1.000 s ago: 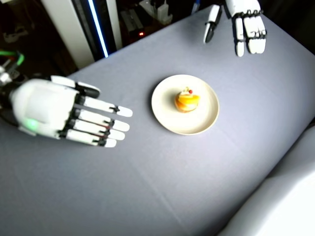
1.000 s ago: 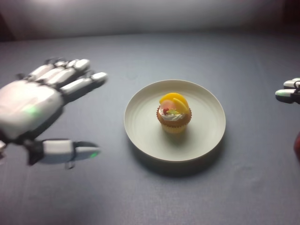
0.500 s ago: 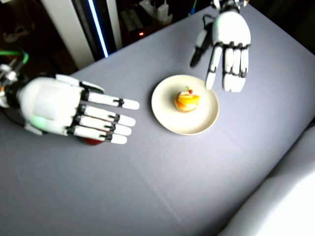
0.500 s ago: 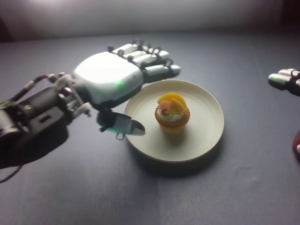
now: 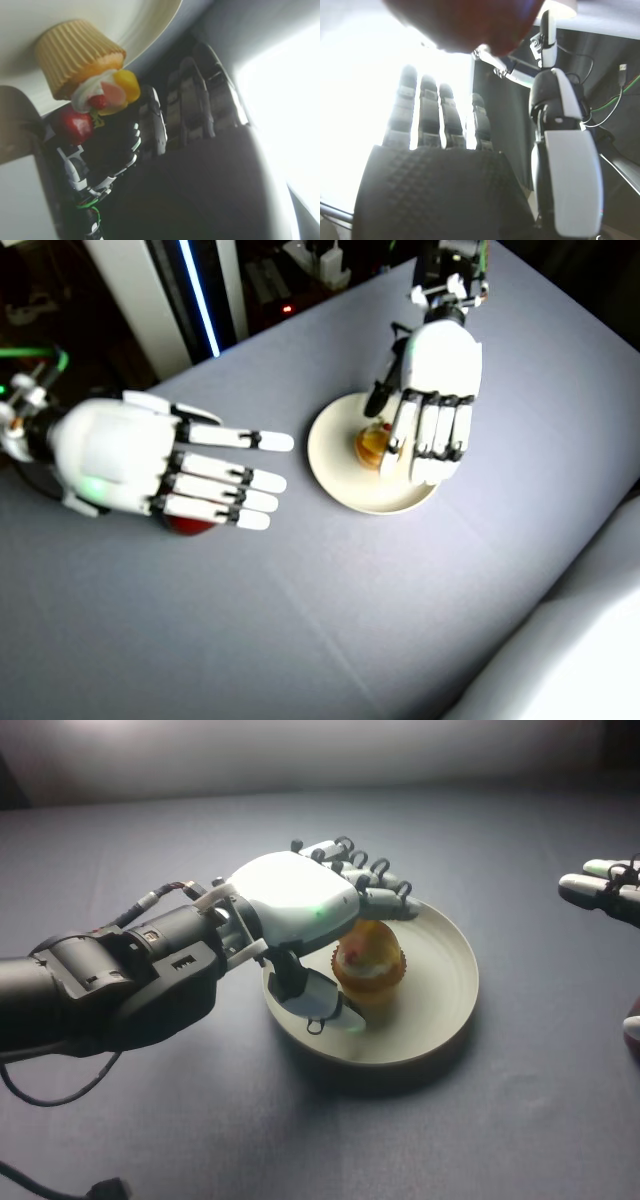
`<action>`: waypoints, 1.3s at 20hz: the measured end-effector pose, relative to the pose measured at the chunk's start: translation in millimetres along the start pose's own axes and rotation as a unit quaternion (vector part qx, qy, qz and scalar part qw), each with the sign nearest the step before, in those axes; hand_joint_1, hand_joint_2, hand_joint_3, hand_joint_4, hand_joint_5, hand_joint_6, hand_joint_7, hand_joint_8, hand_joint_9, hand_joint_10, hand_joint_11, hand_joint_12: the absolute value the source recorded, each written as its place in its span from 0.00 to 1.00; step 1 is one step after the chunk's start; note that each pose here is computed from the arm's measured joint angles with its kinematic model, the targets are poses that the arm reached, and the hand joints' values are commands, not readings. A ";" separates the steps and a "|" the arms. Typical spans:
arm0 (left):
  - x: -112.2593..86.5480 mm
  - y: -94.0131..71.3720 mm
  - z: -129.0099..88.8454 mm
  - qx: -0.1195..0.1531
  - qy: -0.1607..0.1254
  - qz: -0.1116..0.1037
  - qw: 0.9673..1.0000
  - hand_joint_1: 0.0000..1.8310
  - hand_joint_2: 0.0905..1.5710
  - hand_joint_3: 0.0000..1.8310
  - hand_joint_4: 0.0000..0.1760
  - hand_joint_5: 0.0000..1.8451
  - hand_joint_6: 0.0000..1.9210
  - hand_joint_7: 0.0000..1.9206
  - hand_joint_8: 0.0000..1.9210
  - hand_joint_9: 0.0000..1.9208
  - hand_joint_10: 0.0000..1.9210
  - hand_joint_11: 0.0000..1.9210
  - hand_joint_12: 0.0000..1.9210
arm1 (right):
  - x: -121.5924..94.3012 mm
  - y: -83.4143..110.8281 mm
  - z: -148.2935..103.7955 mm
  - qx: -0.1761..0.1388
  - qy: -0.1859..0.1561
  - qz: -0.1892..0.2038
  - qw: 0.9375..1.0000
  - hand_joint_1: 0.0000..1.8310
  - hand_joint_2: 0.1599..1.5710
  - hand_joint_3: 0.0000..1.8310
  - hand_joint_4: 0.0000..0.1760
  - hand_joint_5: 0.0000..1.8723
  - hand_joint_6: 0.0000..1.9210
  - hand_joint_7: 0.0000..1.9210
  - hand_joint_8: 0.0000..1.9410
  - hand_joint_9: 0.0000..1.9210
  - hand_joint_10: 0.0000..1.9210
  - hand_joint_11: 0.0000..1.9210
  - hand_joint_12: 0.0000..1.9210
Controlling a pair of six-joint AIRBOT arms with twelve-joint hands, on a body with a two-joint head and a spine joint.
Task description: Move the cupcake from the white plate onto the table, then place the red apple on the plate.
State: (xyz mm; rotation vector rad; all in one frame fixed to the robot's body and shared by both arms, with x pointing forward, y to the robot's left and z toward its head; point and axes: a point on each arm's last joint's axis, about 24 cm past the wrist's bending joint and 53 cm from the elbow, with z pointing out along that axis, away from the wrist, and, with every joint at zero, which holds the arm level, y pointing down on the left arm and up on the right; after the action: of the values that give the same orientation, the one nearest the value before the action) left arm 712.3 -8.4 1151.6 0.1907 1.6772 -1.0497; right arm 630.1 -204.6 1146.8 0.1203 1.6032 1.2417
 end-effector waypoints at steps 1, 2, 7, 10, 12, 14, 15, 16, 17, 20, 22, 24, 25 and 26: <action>1.8 0.3 1.5 -0.001 0.002 -0.004 1.000 0.51 0.58 0.00 0.23 0.36 0.00 0.36 0.01 0.33 0.03 0.07 0.61 | 0.2 -0.1 0.0 0.000 0.000 0.000 1.000 0.37 0.73 0.00 1.00 0.00 0.00 0.00 0.00 0.04 0.00 0.04 0.07; 1.1 -0.6 3.2 0.000 -0.001 -0.004 1.000 0.56 0.65 0.00 0.65 0.52 0.36 0.38 0.30 0.31 0.41 0.12 0.79 | 0.0 -0.3 0.0 0.001 0.000 0.000 1.000 0.37 0.73 0.00 1.00 0.00 0.00 0.00 0.00 0.04 0.00 0.04 0.07; -3.3 -5.6 7.6 0.005 -0.008 -0.010 1.000 0.65 0.65 0.00 0.00 0.60 0.39 0.48 0.62 0.41 0.84 0.33 0.95 | 0.2 -0.5 0.0 0.001 0.001 0.003 1.000 0.38 0.73 0.00 1.00 0.00 0.00 0.00 0.00 0.05 0.00 0.06 0.08; -25.3 -11.3 -10.2 0.015 -0.030 -0.012 0.999 0.70 0.64 0.00 0.00 0.64 0.23 0.61 0.45 0.48 0.45 0.27 0.68 | 0.2 -0.8 0.0 0.002 0.000 0.006 1.000 0.39 0.74 0.00 1.00 0.00 0.00 0.01 0.00 0.05 0.00 0.06 0.08; -59.5 -14.4 -37.5 0.028 -0.071 -0.006 0.997 0.74 0.64 0.00 0.00 0.63 0.27 0.62 0.33 0.52 0.53 0.36 0.59 | 0.5 -1.2 0.0 0.002 0.001 0.010 1.000 0.38 0.75 0.00 1.00 0.00 0.00 0.01 0.00 0.06 0.00 0.07 0.08; -87.0 -13.4 -69.4 0.036 -0.109 0.006 0.993 0.69 0.65 0.00 0.00 0.62 0.29 0.57 0.48 0.52 0.32 0.32 0.68 | 0.9 -1.2 0.0 0.003 0.002 0.013 1.000 0.38 0.75 0.00 1.00 0.00 0.00 0.02 0.00 0.06 0.00 0.06 0.07; -92.7 -9.2 -83.7 0.032 -0.117 0.011 0.993 0.69 0.66 0.00 0.00 0.60 0.34 0.55 0.52 0.51 0.32 0.34 0.70 | 0.9 -1.4 -0.1 0.003 0.001 0.014 1.000 0.39 0.76 0.00 1.00 0.00 0.00 0.03 0.01 0.06 0.00 0.06 0.07; -94.0 -1.3 -99.8 0.021 -0.121 0.016 0.992 0.68 0.67 0.00 0.00 0.60 0.31 0.53 0.58 0.51 0.33 0.36 0.68 | 1.1 -1.3 -0.1 0.003 0.002 0.015 1.000 0.40 0.76 0.00 1.00 0.00 0.00 0.04 0.01 0.07 0.00 0.06 0.07; -93.5 6.7 -113.1 0.007 -0.119 0.025 0.993 0.67 0.68 0.00 0.00 0.58 0.36 0.52 0.57 0.51 0.30 0.35 0.66 | 1.1 -1.3 -0.1 0.003 0.002 0.016 1.000 0.40 0.76 0.00 1.00 0.00 0.00 0.04 0.01 0.07 0.00 0.06 0.07; -74.0 37.8 -138.1 -0.046 -0.096 0.031 0.994 0.69 0.68 0.00 0.00 0.60 0.29 0.51 0.61 0.49 0.38 0.33 0.71 | 1.6 -0.3 -0.3 0.003 0.002 0.018 1.000 0.40 0.74 0.00 0.97 0.00 0.00 0.04 0.00 0.07 0.00 0.07 0.07; -60.3 55.1 -144.3 -0.073 -0.084 0.015 0.994 0.70 0.67 0.00 0.00 0.65 0.18 0.51 0.63 0.45 0.55 0.32 0.84 | 2.7 0.4 -0.3 0.002 0.004 0.019 1.000 0.39 0.74 0.00 0.96 0.00 0.00 0.02 0.00 0.06 0.00 0.05 0.06; -43.6 69.0 -141.4 -0.098 -0.067 0.009 0.993 0.70 0.67 0.00 0.00 0.67 0.12 0.52 0.63 0.44 0.62 0.32 0.89 | 1.8 -0.6 -0.3 0.004 0.002 0.020 1.000 0.39 0.74 0.00 0.89 0.00 0.00 0.02 0.00 0.06 0.00 0.06 0.06; -36.8 71.4 -139.2 -0.102 -0.057 0.013 0.993 0.70 0.67 0.00 0.00 0.68 0.10 0.51 0.64 0.43 0.64 0.31 0.90 | 1.9 0.0 -0.3 0.003 0.002 0.020 1.000 0.39 0.73 0.00 0.89 0.00 0.00 0.02 0.00 0.06 0.00 0.06 0.06; -31.5 73.4 -137.7 -0.108 -0.050 0.020 0.993 0.70 0.67 0.00 0.00 0.69 0.09 0.51 0.63 0.43 0.59 0.31 0.85 | 2.6 0.3 -0.3 0.002 0.003 0.019 1.000 0.39 0.73 0.00 0.85 0.00 0.00 0.02 0.00 0.06 0.00 0.06 0.06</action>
State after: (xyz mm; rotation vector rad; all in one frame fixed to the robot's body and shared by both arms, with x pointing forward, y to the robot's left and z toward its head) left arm 672.0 145.2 1140.4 0.0298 1.6757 -0.8269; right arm 628.5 -203.1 1145.3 0.1502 1.6159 1.2700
